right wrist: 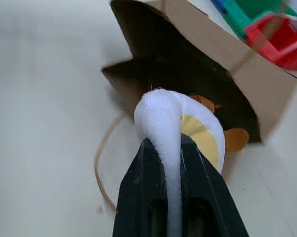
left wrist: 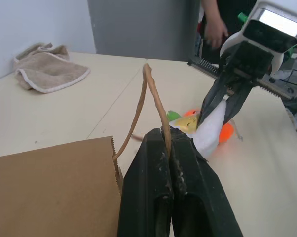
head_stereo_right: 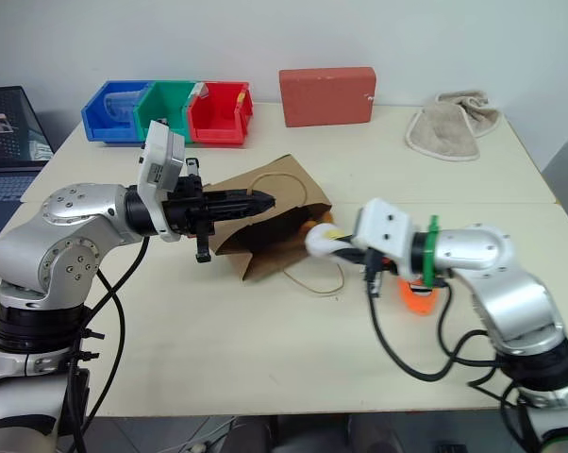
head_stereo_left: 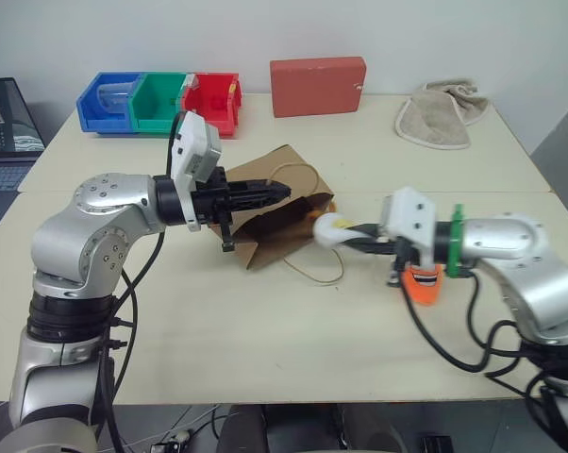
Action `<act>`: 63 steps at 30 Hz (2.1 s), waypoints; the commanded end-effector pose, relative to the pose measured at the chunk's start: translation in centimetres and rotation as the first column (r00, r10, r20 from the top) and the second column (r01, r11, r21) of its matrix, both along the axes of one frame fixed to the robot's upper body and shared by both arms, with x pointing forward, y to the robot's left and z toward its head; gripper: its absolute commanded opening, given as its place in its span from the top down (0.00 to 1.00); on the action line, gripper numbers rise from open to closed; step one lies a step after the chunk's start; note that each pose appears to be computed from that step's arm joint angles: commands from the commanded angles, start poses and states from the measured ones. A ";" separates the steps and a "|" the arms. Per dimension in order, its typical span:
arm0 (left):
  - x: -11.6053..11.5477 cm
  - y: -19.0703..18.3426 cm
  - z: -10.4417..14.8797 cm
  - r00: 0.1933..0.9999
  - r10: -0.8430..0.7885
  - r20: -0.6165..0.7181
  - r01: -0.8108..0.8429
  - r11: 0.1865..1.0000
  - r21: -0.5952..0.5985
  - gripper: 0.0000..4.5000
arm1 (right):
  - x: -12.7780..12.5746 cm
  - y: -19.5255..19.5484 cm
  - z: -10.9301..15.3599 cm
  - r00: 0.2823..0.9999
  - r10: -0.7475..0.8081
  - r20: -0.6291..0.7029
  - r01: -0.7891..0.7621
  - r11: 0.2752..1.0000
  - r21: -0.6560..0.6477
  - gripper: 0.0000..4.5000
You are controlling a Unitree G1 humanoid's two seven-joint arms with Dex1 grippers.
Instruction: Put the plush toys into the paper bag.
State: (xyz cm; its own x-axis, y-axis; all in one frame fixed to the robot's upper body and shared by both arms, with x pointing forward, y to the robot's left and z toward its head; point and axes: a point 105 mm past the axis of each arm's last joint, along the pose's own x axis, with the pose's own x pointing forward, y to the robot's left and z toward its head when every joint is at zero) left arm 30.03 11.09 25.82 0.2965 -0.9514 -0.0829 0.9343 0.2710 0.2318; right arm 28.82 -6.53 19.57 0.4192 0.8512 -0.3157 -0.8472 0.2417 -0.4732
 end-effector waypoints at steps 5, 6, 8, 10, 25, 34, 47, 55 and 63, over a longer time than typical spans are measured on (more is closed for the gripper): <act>-1.0 -0.5 1.7 0.997 -0.045 0.055 0.046 0.999 -0.005 1.00 | 3.9 4.5 -0.5 0.993 -0.093 0.076 0.088 0.994 0.066 1.00; -1.0 -0.5 1.7 0.997 -0.049 0.051 0.050 0.999 -0.006 1.00 | 4.5 5.1 -0.5 0.991 -0.108 0.076 0.101 0.991 0.084 1.00; -1.2 -0.6 1.6 0.998 -0.054 0.045 0.055 0.998 -0.008 1.00 | 5.3 6.4 -0.4 0.988 -0.138 0.068 0.129 0.984 0.123 1.00; -1.2 -0.6 1.5 0.998 -0.052 0.040 0.053 0.999 -0.011 1.00 | 5.7 7.7 -0.6 0.988 -0.153 0.030 0.146 0.976 0.164 1.00; -0.8 -0.7 1.0 0.999 -0.044 0.022 0.045 0.999 -0.026 1.00 | 6.1 7.4 -0.2 0.971 -0.223 0.085 0.201 0.956 0.212 0.11; -0.4 -1.1 0.8 0.999 -0.035 0.029 0.035 0.999 -0.031 1.00 | -1.0 -0.9 1.2 0.999 0.012 0.045 -0.012 1.000 -0.003 0.01; -0.3 -1.0 0.4 0.999 -0.040 0.028 0.041 0.999 -0.012 1.00 | -1.2 -14.8 -5.2 0.949 -0.316 -0.007 0.271 0.824 -0.498 0.01; -0.4 -0.9 0.4 0.999 -0.033 0.031 0.033 0.999 -0.004 1.00 | 0.1 -14.8 -6.0 0.944 -0.327 0.047 0.310 0.828 -0.466 0.30; -0.4 -0.7 0.6 0.999 -0.024 0.032 0.024 1.000 -0.008 1.00 | 0.3 -13.8 -4.9 0.960 -0.277 0.049 0.272 0.873 -0.405 0.91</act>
State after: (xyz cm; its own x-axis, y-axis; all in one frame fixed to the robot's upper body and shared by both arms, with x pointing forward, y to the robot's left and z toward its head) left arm 29.98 10.09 25.47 0.2676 -0.9600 -0.0821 0.9448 0.2447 0.2179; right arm 29.23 -21.09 13.53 0.6149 0.4567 -0.6429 -0.7844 0.2701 -0.5583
